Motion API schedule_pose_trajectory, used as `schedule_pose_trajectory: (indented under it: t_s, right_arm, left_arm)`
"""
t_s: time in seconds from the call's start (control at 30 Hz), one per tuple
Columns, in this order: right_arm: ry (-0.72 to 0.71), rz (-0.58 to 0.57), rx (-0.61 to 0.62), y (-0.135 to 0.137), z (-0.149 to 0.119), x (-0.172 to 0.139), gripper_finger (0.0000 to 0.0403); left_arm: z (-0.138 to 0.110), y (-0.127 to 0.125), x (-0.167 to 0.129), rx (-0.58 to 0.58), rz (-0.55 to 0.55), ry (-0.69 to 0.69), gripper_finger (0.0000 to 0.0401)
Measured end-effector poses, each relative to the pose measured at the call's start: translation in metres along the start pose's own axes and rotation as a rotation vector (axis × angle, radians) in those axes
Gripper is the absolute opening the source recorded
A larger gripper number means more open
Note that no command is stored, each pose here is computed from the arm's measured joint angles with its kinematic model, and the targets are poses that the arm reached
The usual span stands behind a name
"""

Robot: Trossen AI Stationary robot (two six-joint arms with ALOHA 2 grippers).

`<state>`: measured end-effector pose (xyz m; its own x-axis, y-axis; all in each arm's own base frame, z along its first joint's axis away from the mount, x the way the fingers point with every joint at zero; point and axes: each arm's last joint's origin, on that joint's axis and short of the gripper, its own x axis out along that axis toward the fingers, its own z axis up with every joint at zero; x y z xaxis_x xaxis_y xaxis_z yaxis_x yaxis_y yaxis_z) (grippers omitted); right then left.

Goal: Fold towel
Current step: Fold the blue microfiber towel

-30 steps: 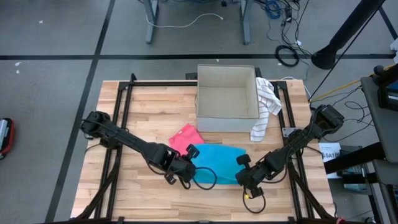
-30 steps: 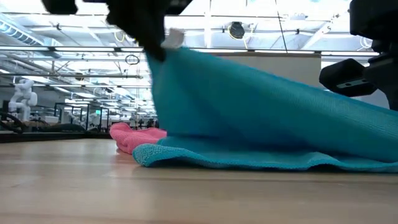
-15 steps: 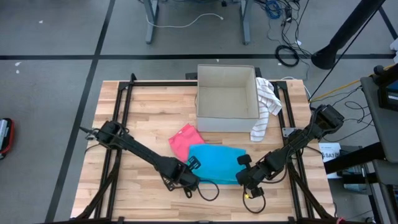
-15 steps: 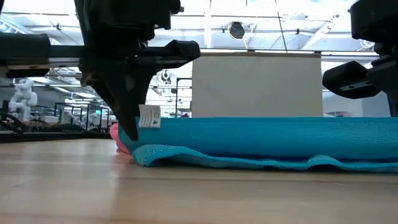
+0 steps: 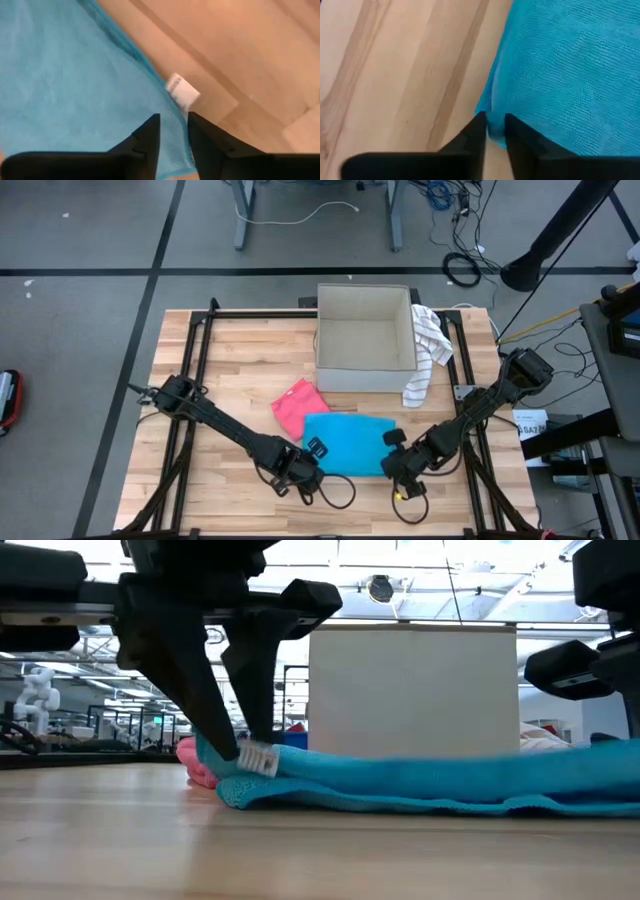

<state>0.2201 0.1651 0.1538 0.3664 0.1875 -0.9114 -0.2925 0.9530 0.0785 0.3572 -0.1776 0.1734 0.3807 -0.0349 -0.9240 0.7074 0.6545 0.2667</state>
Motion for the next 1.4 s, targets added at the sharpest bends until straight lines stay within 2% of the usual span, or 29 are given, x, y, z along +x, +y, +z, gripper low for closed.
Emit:
schedule_pose_trajectory:
  t_s: [0.13, 0.23, 0.43, 0.73, 1.0, 1.23, 1.4]
  right_arm:
    - [-0.005, 0.005, -0.014, 0.004, -0.001, 0.0, 0.0118]
    - [-0.019, -0.012, -0.005, 0.006, -0.001, 0.001, 0.0152]
    - [0.001, -0.056, -0.01, 0.009, -0.004, 0.015, 0.0166]
    - [0.003, -0.105, 0.007, 0.016, -0.007, 0.033, 0.0123]
    - [-0.042, -0.101, 0.013, 0.018, -0.004, 0.031, 0.0012]
    - [-0.111, -0.095, 0.054, 0.013, 0.008, 0.032, 0.001]
    - [-0.173, -0.125, 0.063, 0.012, 0.024, 0.026, 0.0003]
  left_arm:
    - [0.003, 0.0, 0.0, -0.034, 0.001, -0.028, 0.0147]
    - [0.002, 0.0, 0.002, -0.059, -0.044, -0.045, 0.0165]
    - [0.003, -0.003, 0.023, -0.084, -0.056, -0.04, 0.017]
    - [0.002, -0.003, 0.026, -0.114, -0.034, -0.03, 0.017]
    - [0.012, 0.007, 0.002, -0.204, 0.058, -0.148, 0.017]
    - [0.04, 0.019, 0.003, -0.252, 0.159, -0.45, 0.017]
    - [0.041, 0.033, 0.021, -0.34, 0.217, -0.514, 0.017]
